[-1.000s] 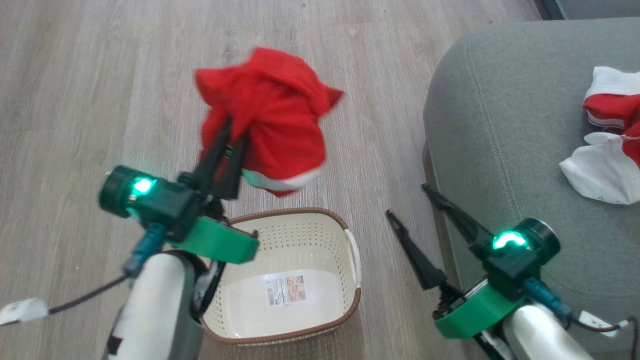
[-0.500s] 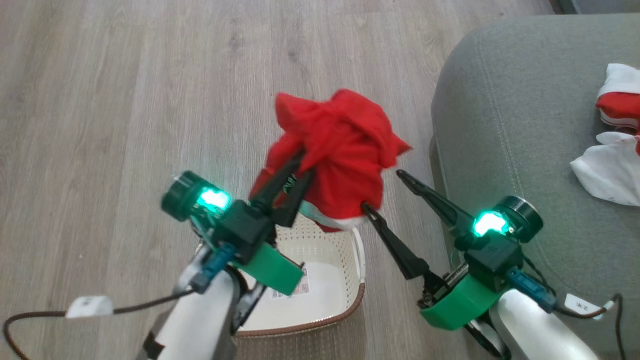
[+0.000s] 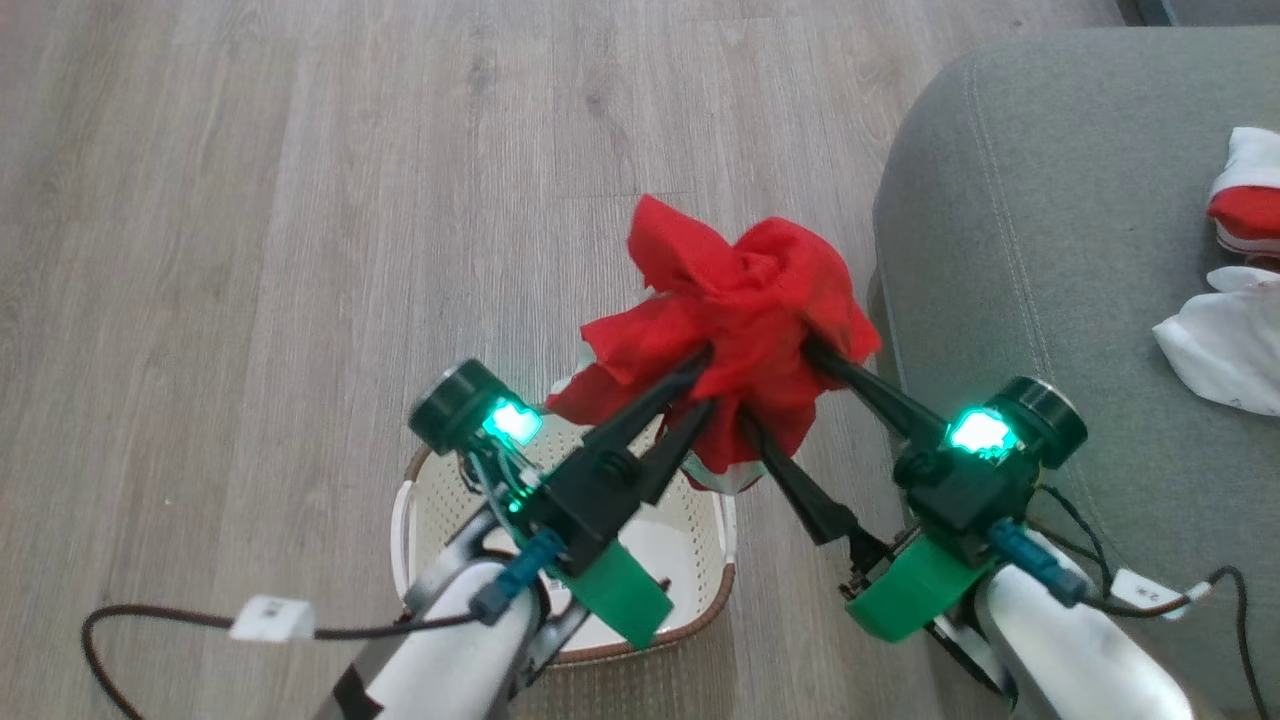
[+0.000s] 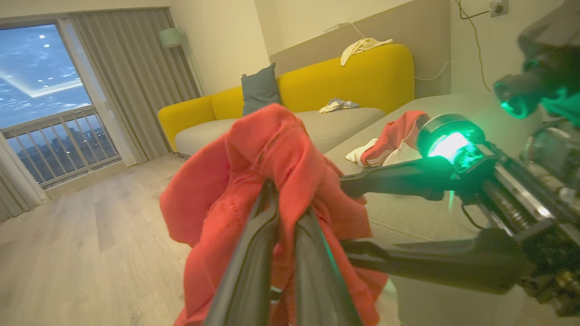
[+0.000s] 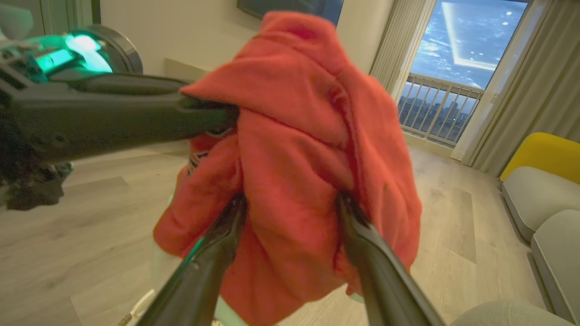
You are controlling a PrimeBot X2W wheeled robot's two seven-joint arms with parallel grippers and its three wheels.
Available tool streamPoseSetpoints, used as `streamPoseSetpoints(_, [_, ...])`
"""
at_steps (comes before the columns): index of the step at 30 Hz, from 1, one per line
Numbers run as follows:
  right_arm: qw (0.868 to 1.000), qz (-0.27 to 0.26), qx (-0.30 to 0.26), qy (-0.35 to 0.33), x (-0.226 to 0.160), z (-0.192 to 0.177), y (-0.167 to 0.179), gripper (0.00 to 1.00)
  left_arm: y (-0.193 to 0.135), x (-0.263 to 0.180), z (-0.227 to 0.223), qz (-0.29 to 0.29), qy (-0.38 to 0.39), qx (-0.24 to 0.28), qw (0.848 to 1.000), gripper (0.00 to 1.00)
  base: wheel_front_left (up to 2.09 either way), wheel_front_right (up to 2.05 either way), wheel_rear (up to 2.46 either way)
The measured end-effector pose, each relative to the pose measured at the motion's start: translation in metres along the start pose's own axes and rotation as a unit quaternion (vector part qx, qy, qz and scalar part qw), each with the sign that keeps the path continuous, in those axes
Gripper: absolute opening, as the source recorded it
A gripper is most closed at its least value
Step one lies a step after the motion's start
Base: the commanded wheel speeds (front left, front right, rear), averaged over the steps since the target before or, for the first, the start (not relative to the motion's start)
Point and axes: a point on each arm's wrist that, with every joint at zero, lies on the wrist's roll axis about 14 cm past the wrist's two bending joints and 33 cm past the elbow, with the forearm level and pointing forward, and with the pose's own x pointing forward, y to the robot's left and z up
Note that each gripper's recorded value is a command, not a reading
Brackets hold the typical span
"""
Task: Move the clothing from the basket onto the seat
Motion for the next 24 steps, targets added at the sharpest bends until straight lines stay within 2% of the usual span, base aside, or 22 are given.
streamPoseSetpoints(5, [0.999, 0.015, -0.02, 0.03, -0.003, -0.017, 0.007, 1.0, -0.018, -0.002, -0.005, -0.029, 0.01, -0.004, 1.0, 0.0, 0.0, 0.0, 0.0])
streamPoseSetpoints(15, [0.998, 0.043, -0.038, 0.039, 0.004, -0.022, 0.019, 1.0, -0.03, -0.007, -0.01, -0.043, 0.022, -0.014, 0.999, 0.0, 0.0, 0.0, 0.0])
streamPoseSetpoints(16, [0.997, 0.046, -0.038, 0.04, 0.004, -0.023, 0.021, 0.42, -0.03, -0.008, -0.01, -0.042, 0.023, -0.015, 0.999, 0.0, 0.0, 0.0, 0.0])
streamPoseSetpoints(17, [0.997, 0.049, -0.034, 0.042, 0.004, -0.025, 0.023, 0.05, -0.03, -0.008, -0.011, -0.042, 0.024, -0.015, 0.999, 0.0, 0.0, 0.0, 0.0])
streamPoseSetpoints(18, [0.998, 0.049, -0.028, 0.042, 0.005, -0.025, 0.024, 0.05, -0.03, -0.008, -0.011, -0.042, 0.025, -0.015, 0.999, 0.0, 0.0, 0.0, 0.0])
streamPoseSetpoints(19, [0.998, 0.048, -0.021, 0.041, 0.006, -0.025, 0.025, 0.0, -0.03, -0.009, -0.011, -0.041, 0.026, -0.015, 0.999, 0.0, 0.0, 0.0, 0.0])
streamPoseSetpoints(24, [0.999, 0.038, -0.008, 0.035, 0.01, -0.022, 0.022, 0.0, -0.026, -0.01, -0.013, -0.035, 0.028, -0.018, 0.999, 0.0, 0.0, 0.0, 0.0])
